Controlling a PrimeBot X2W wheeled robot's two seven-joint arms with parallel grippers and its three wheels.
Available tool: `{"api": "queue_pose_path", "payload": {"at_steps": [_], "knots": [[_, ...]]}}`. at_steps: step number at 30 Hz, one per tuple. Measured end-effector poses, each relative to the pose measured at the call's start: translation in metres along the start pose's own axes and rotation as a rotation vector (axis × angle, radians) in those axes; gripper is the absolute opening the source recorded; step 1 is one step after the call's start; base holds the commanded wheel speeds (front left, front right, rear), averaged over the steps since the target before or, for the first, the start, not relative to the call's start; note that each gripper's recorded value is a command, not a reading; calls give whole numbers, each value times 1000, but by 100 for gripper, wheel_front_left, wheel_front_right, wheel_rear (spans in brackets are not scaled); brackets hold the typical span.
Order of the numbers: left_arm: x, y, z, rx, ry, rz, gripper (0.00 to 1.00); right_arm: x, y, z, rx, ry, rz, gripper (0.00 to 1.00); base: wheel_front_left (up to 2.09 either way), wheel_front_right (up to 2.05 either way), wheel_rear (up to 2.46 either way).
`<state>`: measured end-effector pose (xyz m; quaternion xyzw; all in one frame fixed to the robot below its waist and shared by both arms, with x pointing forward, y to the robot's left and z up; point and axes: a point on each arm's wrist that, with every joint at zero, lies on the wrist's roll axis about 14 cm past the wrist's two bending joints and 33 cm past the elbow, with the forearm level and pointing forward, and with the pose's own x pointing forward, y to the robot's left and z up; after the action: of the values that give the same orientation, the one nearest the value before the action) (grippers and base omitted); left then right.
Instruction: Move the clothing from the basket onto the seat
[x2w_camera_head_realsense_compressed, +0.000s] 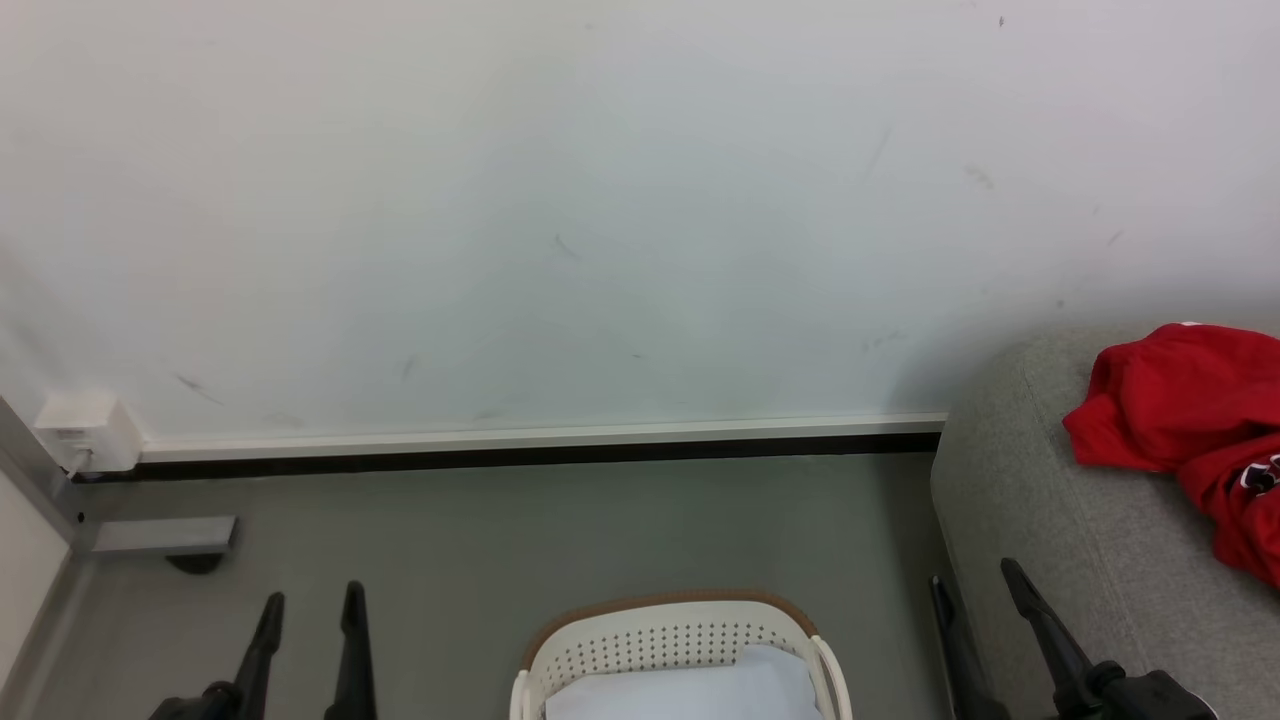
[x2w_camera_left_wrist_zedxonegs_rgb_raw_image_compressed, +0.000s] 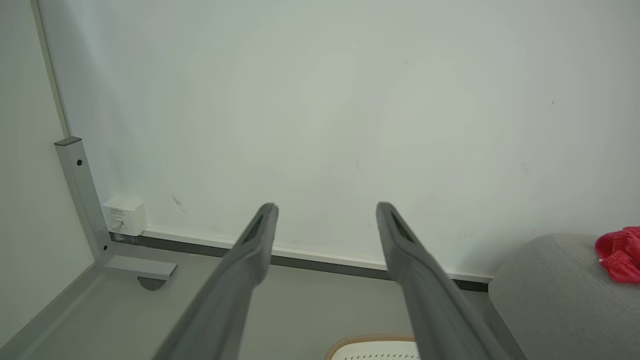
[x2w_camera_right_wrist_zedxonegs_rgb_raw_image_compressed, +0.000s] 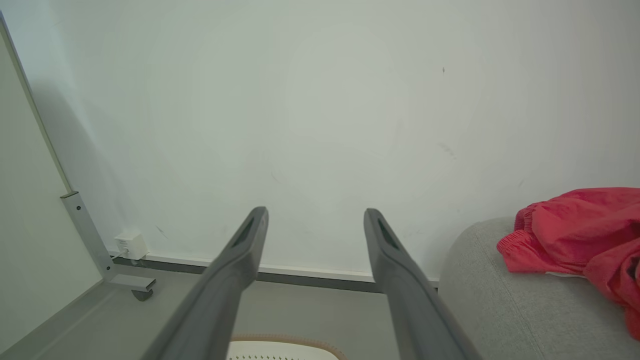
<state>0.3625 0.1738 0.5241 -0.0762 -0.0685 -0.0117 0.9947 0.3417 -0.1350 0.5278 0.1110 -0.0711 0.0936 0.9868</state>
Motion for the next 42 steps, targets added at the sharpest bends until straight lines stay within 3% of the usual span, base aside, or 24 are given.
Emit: {"api": "queue_pose_path", "payload": {"at_steps": [19, 20, 24, 42], "knots": [[1, -4, -9, -20, 27, -13, 100, 3, 1, 4, -1, -13, 1, 100, 0, 0, 0], [0, -4, -12, -21, 36, -12, 0, 2, 0, 1, 0, -4, -1, 0, 0, 0, 0], [-6, -2, -28, -33, 94, 3, 0, -8, -3, -16, 21, 51, -19, 0, 0, 0, 0], [-3, 10, -35, -348, 145, 87, 0, -4, -27, -18, 326, 61, -129, 0, 0, 0, 0]]}}
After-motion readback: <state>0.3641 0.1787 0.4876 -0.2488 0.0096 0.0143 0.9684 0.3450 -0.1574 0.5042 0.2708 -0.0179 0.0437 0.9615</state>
